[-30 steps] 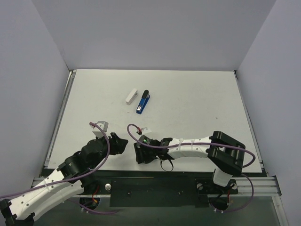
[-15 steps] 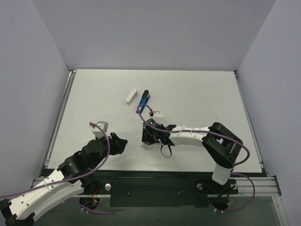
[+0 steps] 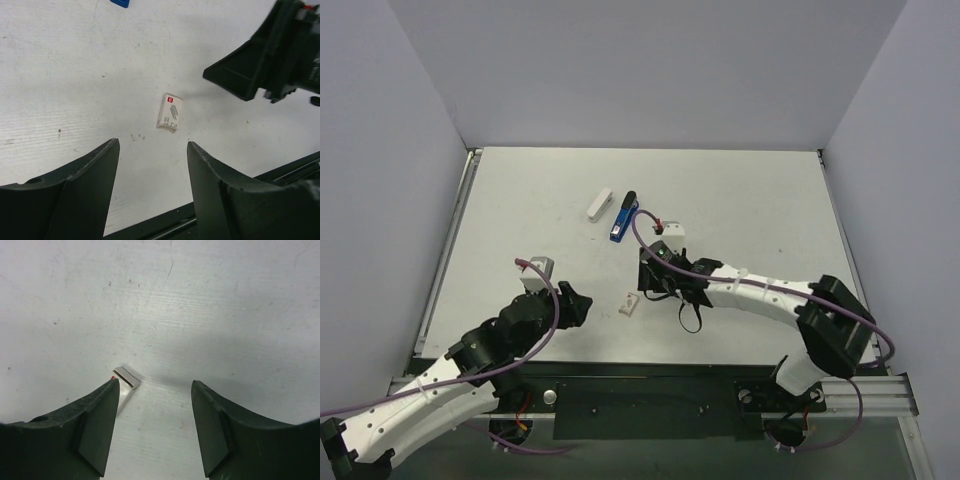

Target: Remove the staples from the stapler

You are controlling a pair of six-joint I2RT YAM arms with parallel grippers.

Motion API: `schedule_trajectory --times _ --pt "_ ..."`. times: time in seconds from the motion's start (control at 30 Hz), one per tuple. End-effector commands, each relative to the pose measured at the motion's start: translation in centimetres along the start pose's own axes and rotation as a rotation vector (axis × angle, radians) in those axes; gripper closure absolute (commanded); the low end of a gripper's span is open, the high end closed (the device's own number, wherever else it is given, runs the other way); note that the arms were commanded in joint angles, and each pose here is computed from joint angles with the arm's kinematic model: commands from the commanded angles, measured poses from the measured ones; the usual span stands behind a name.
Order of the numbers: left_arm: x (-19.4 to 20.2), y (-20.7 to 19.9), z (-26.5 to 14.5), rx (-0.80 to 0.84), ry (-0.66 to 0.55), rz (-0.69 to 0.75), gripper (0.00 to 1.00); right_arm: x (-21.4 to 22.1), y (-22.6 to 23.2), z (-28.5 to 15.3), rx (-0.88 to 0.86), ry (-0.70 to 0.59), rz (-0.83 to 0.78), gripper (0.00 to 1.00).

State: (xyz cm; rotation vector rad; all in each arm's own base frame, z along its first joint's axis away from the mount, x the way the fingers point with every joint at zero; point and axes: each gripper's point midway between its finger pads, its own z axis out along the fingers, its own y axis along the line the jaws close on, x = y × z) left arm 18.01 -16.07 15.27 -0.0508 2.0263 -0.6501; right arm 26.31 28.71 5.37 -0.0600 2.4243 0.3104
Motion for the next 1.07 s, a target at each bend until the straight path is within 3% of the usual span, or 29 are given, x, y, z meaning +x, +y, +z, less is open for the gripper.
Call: schedule_trajectory --times 0.0,0.13,0.23,0.33,0.4,0.67,0.93,1.03 --pt "-2.8 -1.7 -0.4 0.035 -0.062 -0.001 0.32 -3.7 -2.5 -4.8 0.040 -0.134 -0.065 0.41" --pt "-3.9 -2.3 -0.6 0.035 -0.080 0.018 0.24 -6.0 -4.6 -8.4 0.068 -0.242 -0.098 0.18" --pt "-5.1 -3.0 -0.9 0.049 -0.099 0.034 0.16 -7.6 -6.2 -11.1 0.091 -0.321 -0.093 0.13" --pt "-6.0 -3.8 -1.1 0.069 -0.110 0.055 0.13 -8.8 -7.3 -14.0 0.075 -0.390 -0.092 0.11" --pt "-6.7 -4.2 -1.2 0.070 -0.119 0.068 0.12 -9.2 -7.8 -15.5 0.066 -0.415 -0.100 0.04" --pt "-10.8 -5.3 -2.1 0.039 -0.207 0.076 0.11 -10.1 -10.9 -19.0 0.130 -0.489 -0.075 0.02" --pt "-12.5 -5.4 -2.0 0.017 -0.263 0.109 0.10 -9.8 -11.4 -20.0 0.102 -0.496 -0.103 0.01" --pt "-12.6 -5.1 -1.9 0.017 -0.294 0.127 0.10 -10.1 -12.3 -20.3 0.167 -0.496 -0.090 0.01"
